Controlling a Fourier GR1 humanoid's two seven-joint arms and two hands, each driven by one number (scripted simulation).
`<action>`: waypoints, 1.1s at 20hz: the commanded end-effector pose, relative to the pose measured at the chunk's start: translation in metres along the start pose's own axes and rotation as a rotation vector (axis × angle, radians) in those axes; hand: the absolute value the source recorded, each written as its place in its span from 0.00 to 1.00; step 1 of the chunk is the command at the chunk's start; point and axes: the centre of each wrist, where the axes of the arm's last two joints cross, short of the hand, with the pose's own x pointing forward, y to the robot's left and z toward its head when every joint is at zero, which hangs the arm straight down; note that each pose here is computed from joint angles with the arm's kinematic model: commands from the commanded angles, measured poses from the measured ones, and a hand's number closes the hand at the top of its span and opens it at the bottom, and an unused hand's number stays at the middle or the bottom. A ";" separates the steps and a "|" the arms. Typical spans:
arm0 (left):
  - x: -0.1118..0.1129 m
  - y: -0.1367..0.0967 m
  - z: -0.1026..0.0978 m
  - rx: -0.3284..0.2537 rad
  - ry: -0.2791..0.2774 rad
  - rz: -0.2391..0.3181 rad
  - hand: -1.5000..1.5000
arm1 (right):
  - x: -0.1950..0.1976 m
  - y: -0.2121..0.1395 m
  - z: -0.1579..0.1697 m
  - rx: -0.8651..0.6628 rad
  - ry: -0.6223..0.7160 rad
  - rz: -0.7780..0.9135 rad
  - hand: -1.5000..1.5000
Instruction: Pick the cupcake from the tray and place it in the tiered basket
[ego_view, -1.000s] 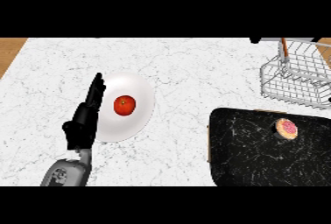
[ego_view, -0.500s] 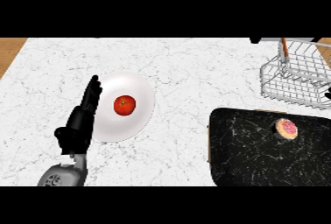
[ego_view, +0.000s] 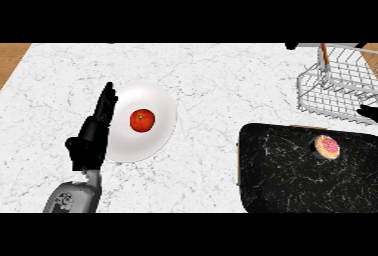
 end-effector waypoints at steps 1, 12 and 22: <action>-0.003 -0.009 0.004 0.000 -0.011 0.020 0.50 | -0.010 0.010 -0.009 0.014 -0.037 -0.012 0.00; 0.004 -0.004 -0.001 0.014 0.005 0.004 0.50 | 0.005 0.023 -0.020 0.054 -0.058 -0.032 0.00; -0.004 0.002 0.019 -0.006 0.000 -0.005 0.50 | 0.004 0.036 -0.042 0.070 -0.014 -0.039 0.00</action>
